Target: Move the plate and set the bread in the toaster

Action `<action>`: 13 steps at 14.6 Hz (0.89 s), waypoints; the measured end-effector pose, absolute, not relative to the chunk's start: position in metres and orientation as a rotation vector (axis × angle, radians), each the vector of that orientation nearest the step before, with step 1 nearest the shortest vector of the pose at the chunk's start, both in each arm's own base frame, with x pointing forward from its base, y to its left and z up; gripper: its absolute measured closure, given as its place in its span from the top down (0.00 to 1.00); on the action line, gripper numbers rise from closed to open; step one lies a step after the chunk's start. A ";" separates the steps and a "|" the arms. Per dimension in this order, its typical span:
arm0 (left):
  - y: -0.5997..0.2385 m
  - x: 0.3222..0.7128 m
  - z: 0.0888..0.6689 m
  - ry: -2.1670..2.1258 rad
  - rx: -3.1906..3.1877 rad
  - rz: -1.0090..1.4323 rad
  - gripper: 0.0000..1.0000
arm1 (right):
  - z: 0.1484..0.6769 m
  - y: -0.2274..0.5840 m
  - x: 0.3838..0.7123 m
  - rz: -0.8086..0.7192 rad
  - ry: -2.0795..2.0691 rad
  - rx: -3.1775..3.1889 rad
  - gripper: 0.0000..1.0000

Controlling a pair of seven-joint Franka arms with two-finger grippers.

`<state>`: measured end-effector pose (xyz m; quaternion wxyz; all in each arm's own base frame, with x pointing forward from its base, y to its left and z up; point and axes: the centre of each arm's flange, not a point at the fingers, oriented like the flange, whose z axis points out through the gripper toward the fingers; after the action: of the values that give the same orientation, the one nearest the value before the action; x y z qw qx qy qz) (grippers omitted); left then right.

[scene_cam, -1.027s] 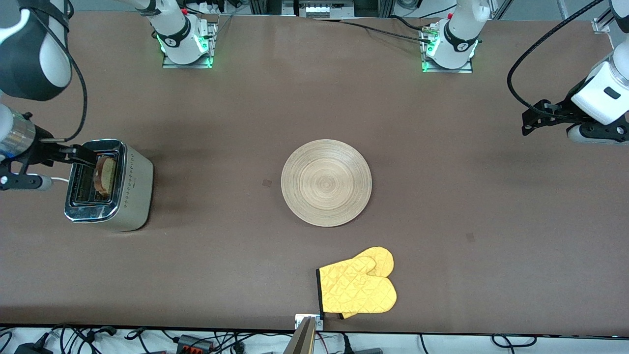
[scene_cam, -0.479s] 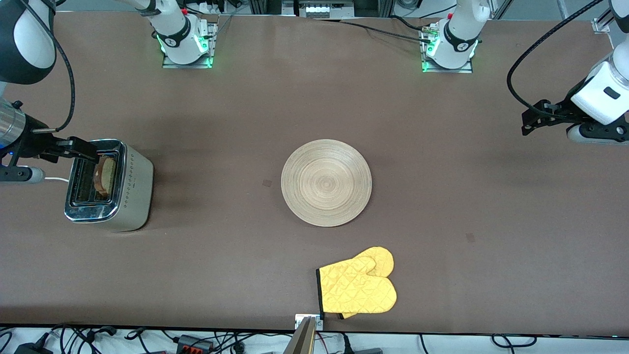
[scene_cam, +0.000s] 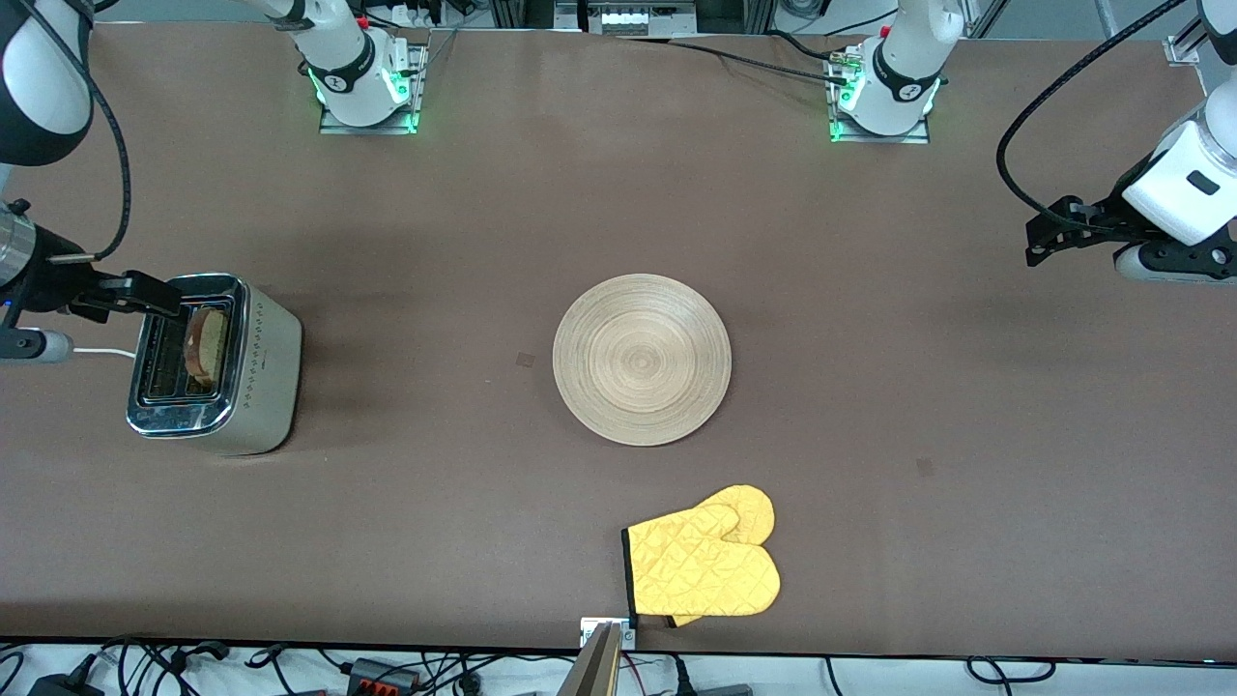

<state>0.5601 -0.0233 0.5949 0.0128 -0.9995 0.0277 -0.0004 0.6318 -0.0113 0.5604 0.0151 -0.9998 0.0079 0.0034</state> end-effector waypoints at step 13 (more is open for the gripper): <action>-0.023 0.560 0.595 0.086 -3.115 -0.001 1.00 | 0.573 -0.035 0.623 -0.047 0.007 -3.132 1.00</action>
<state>0.5601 -0.0233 0.5948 0.0128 -0.9995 0.0277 -0.0004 0.6234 -0.0352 0.5729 0.0046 -0.9999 0.0021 -0.0150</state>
